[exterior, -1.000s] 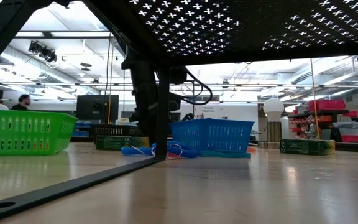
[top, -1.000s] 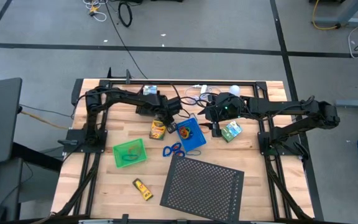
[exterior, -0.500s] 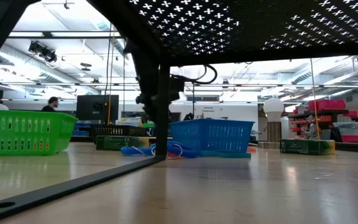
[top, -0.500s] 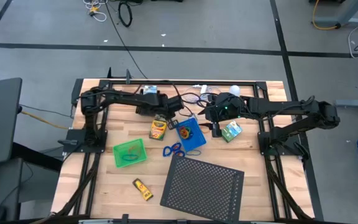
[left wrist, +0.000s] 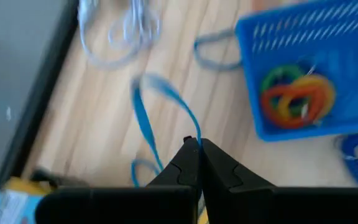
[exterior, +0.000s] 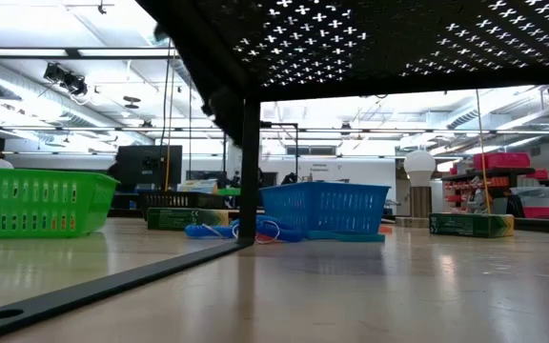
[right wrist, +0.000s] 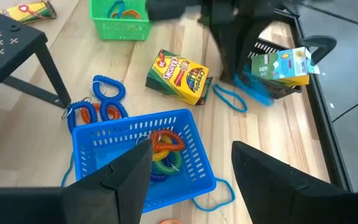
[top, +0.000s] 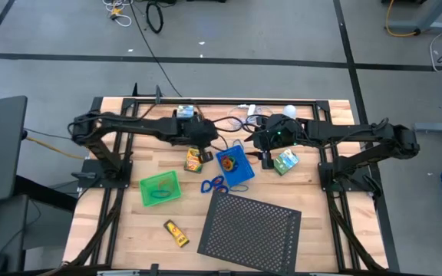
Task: Pick & Place Office Desk Supplies
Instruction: Put the middle blue rubber band into the green bin
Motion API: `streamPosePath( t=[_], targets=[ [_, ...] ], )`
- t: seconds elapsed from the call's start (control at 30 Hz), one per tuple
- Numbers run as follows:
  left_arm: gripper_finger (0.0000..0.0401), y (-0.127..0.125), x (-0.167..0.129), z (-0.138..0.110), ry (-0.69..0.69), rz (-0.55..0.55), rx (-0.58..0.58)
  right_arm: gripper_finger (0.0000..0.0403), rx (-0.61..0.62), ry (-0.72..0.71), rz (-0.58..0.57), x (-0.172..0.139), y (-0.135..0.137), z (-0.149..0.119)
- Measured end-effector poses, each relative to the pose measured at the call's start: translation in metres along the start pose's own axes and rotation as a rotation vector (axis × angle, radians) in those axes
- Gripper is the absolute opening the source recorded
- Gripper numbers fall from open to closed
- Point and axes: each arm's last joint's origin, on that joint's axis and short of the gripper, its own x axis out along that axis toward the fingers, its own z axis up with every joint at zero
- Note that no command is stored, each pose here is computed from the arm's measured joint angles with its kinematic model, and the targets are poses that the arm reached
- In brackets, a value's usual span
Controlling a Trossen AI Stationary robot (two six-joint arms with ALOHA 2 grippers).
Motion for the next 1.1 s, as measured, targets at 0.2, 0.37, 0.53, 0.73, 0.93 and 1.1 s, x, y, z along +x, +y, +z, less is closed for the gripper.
streamPosePath(
  t=[0.2,0.37,0.53,0.73,0.93,1.1],
  targets=[
    [0.0003,-0.005,-0.036,-0.014,-0.394,-0.114,0.04,0.0228,-0.009,-0.019,-0.007,0.0,-0.001,0.002],
    [0.0003,-0.001,-0.059,-0.045,-0.624,-0.231,0.042,0.0228,-0.01,-0.035,-0.005,0.0,-0.001,0.003],
    [0.0003,0.002,-0.078,-0.085,-0.648,-0.28,-0.019,0.0228,-0.009,-0.039,-0.005,0.0,-0.001,0.004],
    [0.0003,-0.002,-0.098,-0.125,-0.596,-0.404,-0.113,0.0228,-0.008,-0.056,-0.01,0.0,-0.002,0.005],
    [0.0003,-0.019,-0.112,-0.153,-0.434,-0.561,-0.182,0.0228,0.009,-0.059,-0.009,0.0,-0.002,0.005],
    [0.0003,-0.035,-0.124,-0.171,-0.285,-0.669,-0.218,0.0228,0.019,-0.055,-0.011,0.0,-0.002,0.005]
  ],
)
